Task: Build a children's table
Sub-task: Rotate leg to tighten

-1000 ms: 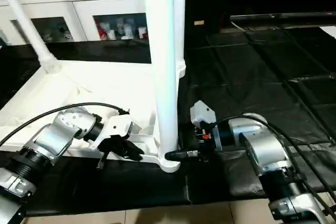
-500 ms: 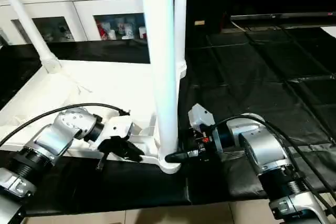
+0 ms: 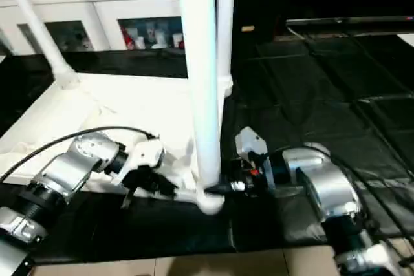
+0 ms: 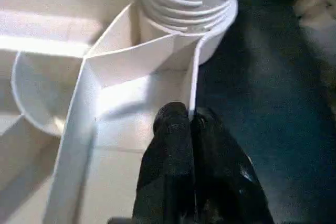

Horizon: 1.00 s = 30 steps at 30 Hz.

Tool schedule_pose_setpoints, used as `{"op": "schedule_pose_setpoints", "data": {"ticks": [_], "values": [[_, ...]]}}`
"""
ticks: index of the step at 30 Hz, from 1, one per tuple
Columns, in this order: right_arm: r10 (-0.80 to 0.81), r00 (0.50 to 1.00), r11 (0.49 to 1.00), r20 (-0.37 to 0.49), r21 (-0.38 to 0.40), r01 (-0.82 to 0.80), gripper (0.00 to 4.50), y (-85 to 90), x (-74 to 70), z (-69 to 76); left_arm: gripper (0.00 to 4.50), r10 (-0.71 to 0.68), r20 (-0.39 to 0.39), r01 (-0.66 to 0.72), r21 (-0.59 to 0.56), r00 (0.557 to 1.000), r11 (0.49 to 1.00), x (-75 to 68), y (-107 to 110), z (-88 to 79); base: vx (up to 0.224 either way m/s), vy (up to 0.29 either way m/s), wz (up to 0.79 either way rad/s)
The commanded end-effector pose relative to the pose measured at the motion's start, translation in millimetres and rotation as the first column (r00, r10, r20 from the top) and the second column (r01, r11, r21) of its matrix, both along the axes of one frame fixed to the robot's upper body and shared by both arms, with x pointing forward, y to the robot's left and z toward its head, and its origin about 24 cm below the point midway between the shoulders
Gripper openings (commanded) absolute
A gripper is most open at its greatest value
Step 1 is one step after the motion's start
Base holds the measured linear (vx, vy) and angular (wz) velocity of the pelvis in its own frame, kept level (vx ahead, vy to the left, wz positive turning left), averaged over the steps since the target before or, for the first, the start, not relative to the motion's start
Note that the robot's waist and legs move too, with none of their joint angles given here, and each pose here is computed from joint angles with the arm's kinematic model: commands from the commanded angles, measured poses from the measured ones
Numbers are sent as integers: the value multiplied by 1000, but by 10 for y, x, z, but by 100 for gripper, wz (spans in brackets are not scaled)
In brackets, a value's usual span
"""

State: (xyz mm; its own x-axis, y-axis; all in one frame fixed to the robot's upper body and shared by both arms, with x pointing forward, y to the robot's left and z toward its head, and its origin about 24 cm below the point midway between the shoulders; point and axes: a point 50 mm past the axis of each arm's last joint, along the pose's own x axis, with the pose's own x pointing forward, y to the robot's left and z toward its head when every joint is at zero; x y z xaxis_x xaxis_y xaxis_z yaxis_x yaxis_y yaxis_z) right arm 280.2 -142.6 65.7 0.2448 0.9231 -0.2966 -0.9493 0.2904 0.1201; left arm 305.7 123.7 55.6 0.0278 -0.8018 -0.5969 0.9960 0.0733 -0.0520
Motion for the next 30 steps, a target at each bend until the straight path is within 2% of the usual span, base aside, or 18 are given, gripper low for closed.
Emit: {"op": "schedule_pose_setpoints", "data": {"ticks": [1, 7, 10, 15, 16, 18, 26, 27, 28, 29, 30], "values": [[-52, 998, 998, -31, -29, 52, 198, 266, -27, -164, 0, 55, 58, -48, -115, 997, 992, 81, -268, 158, 0, 0, 0], [-309, 951, 951, -30, -26, 308, 194, 542, 164, -198, 0, 254, 61, -241, -173, 965, 955, 211, -493, 203, 0, 0, 0], [-414, 910, 910, -13, -10, 414, 193, 727, 281, -142, 0, 383, 73, -359, -225, 921, 906, 319, -651, 275, 0, 0, 0], [-389, 921, 920, -21, 42, 389, 193, 798, 259, -106, 0, 415, 87, -387, -232, 906, 893, 345, -703, 311, 0, 0, 0], [-389, 921, 920, -20, 48, 389, 228, 788, 251, -106, 0, 411, 86, -383, -231, 908, 894, 337, -702, 309, 0, 0, 0], [-389, 921, 919, -26, 57, 390, 263, 765, 240, -107, 0, 395, 95, -369, -218, 914, 904, 321, -679, 288, 0, 0, 0], [-372, 928, 925, -18, 78, 372, 330, 588, 211, -89, 0, 335, 108, -313, -182, 936, 932, 268, -552, 213, 0, 0, 0], [-345, 938, 935, -10, 83, 345, 348, 487, 199, -70, 0, 294, 116, -273, -168, 949, 947, 244, -500, 199, 0, 0, 0], [-330, 944, 940, -7, 84, 330, 348, 432, 191, -59, 0, 274, 120, -254, -160, 954, 954, 233, -471, 191, 0, 0, 0], [-330, 944, 940, -7, 84, 330, 358, 432, 191, -59, 0, 274, 120, -254, -160, 954, 954, 233, -471, 191, 0, 0, 0], [-273, 962, 959, 14, 80, 271, 367, 296, 165, -22, 0, 221, 121, -204, -139, 968, 969, 211, -399, 180, 0, 0, 0]]}}
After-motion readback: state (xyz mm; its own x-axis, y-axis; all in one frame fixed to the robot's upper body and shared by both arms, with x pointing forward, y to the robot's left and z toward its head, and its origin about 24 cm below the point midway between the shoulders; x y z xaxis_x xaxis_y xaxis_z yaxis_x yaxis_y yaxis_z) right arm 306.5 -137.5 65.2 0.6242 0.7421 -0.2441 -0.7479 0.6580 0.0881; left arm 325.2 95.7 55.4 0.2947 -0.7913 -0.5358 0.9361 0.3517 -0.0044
